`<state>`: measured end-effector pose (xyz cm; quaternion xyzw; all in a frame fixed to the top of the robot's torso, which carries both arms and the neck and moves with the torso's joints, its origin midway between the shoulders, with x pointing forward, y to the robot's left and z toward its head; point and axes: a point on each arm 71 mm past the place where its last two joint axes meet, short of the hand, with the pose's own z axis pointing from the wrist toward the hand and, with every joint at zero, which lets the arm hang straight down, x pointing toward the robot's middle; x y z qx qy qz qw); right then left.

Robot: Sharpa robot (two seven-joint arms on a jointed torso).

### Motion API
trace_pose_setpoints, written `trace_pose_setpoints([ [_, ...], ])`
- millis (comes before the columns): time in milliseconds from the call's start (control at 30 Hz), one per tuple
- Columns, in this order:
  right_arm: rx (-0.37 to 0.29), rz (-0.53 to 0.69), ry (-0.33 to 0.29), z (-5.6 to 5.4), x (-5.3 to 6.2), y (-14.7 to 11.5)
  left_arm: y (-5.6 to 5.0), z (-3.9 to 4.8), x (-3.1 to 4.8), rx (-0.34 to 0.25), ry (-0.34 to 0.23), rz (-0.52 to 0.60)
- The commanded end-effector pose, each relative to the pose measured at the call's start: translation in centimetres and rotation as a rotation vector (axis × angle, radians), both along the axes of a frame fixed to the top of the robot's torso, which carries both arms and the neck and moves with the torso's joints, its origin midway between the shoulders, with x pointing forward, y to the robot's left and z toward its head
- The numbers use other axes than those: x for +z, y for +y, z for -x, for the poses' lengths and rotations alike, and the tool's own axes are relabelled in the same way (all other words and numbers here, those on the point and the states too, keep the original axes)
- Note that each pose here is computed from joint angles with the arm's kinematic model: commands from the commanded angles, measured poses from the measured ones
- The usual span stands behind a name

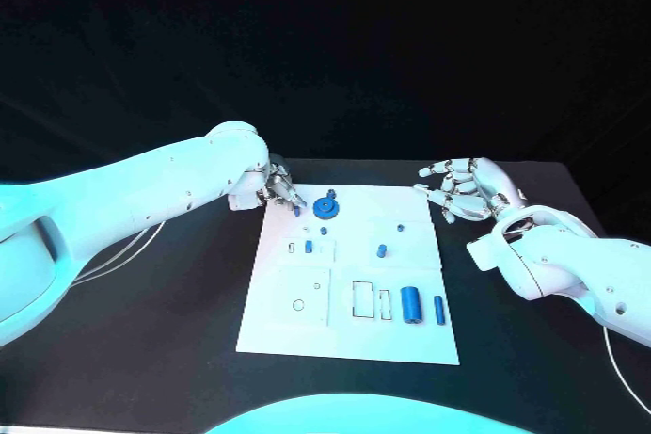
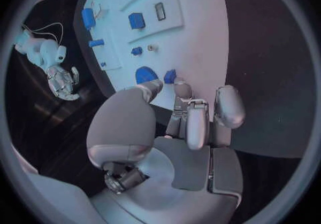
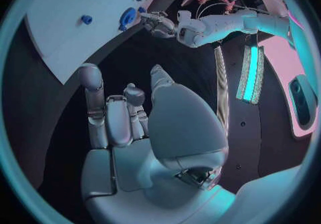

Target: Assemble the parts on the task board

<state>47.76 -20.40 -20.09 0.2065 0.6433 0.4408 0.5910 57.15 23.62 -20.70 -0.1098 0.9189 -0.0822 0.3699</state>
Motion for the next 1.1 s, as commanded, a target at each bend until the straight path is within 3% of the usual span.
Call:
trace_pose_setpoints([
  [33,0.011,-0.001,-0.011,0.06,0.07,0.13,-0.37,0.13,-0.1,-0.022,0.022,0.024],
  [567,0.011,-0.002,-0.012,0.09,0.09,0.16,-0.33,0.17,-0.28,-0.028,0.038,0.019],
  [1100,0.012,-0.001,-0.011,0.05,0.07,0.15,0.0,0.04,-0.04,0.011,-0.006,0.065],
])
